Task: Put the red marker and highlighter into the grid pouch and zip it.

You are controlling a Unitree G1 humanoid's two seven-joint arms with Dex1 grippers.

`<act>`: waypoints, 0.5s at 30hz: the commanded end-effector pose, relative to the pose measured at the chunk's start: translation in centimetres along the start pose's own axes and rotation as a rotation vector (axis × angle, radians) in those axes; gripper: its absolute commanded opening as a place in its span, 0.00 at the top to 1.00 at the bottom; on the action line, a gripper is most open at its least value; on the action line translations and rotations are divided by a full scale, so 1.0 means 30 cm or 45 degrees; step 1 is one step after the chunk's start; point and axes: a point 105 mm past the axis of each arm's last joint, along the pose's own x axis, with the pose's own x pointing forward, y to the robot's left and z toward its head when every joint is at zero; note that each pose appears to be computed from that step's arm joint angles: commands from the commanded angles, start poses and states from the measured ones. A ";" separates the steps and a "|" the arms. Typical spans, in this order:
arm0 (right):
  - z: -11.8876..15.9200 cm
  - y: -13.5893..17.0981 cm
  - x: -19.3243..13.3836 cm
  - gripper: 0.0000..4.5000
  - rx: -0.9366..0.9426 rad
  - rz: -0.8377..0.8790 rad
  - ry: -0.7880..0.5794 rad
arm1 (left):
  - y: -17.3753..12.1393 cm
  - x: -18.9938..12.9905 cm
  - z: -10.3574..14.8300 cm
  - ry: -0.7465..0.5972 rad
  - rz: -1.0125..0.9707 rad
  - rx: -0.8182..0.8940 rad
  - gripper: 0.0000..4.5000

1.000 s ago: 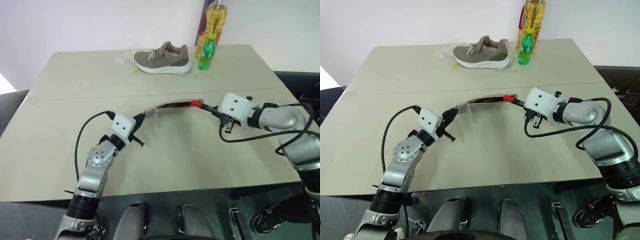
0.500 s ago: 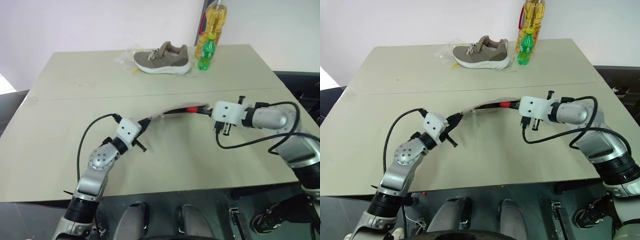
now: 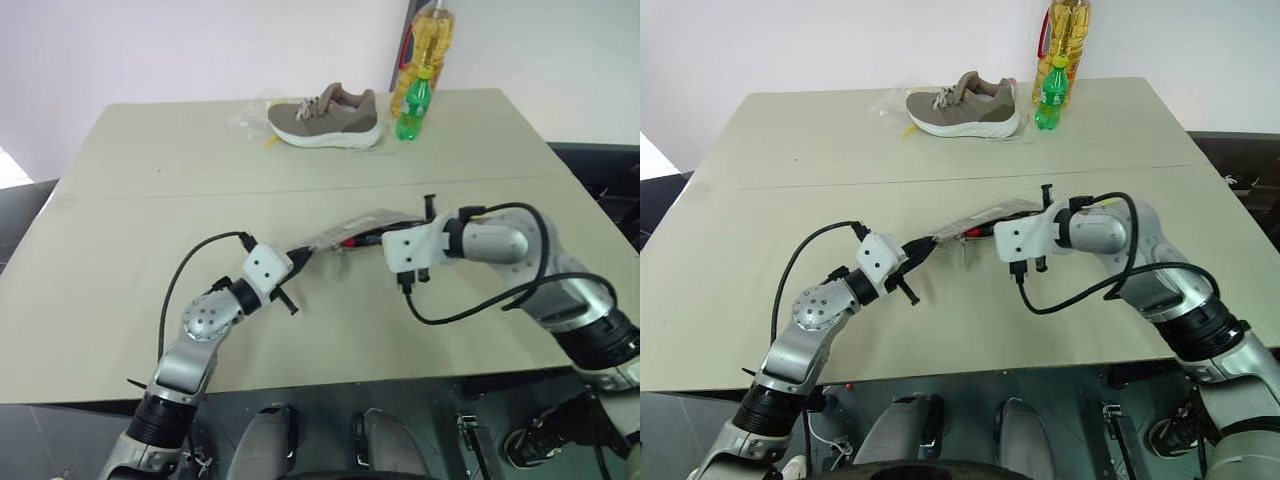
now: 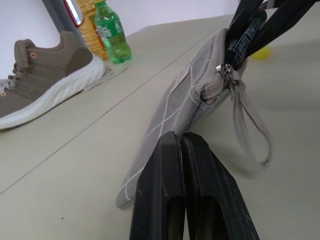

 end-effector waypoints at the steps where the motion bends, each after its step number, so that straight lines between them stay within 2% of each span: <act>1: 0.008 -0.035 -0.016 0.93 -0.049 -0.052 0.000 | -0.004 -0.001 0.059 -0.072 -0.005 0.036 1.00; 5: 0.004 -0.030 -0.009 0.93 0.002 -0.046 -0.017 | -0.001 -0.003 0.060 -0.072 0.001 0.031 1.00; 7: -0.001 -0.039 -0.012 0.70 0.032 -0.069 -0.023 | 0.002 -0.004 0.059 -0.071 0.011 0.023 1.00; 9: -0.006 -0.051 -0.022 0.53 0.062 -0.094 -0.030 | 0.007 -0.006 0.057 -0.070 0.025 0.011 1.00; 12: -0.011 -0.079 -0.063 0.18 0.191 -0.132 -0.082 | 0.029 -0.009 0.048 -0.062 0.076 -0.027 1.00; 15: -0.012 -0.111 -0.146 0.18 0.536 -0.144 -0.230 | 0.074 -0.014 0.025 -0.035 0.190 -0.052 1.00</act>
